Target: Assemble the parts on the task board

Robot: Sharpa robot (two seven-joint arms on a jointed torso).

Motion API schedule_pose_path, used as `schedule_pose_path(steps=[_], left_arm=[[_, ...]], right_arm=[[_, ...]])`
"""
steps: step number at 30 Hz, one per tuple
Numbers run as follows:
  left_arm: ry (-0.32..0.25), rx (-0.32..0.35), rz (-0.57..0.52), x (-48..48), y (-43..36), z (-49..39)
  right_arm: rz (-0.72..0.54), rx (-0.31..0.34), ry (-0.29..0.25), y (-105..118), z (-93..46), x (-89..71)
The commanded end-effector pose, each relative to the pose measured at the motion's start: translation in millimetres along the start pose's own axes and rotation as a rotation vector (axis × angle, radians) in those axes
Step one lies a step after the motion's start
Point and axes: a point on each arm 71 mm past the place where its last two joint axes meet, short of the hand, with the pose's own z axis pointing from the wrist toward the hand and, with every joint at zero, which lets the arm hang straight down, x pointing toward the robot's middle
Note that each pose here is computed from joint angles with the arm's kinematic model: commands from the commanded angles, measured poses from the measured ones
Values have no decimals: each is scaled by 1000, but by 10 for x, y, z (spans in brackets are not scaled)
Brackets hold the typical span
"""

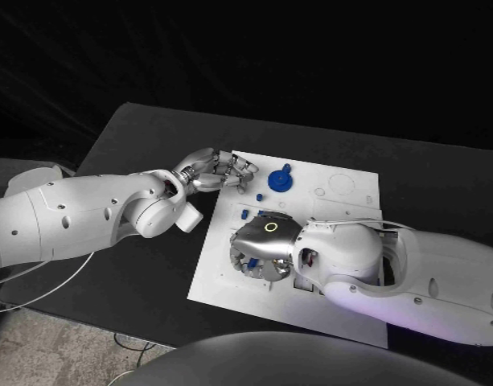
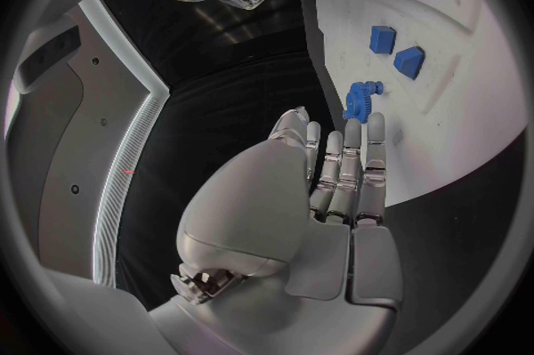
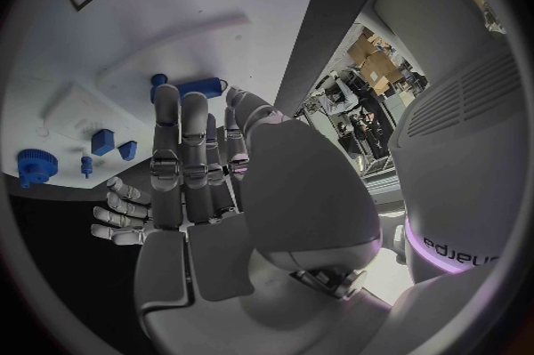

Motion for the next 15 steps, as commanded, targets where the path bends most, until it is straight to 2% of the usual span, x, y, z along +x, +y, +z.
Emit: schedule_pose_path(steps=[1, 8, 15], left_arm=[[22, 0, -12, 27, -3, 6], [23, -2, -13, 28, 0, 5], [23, 0, -13, 29, -1, 3]], right_arm=[[-3, 2, -2, -2, -2, 3], [-10, 6, 2, -12, -9, 9], [-8, 6, -51, -40, -64, -18]])
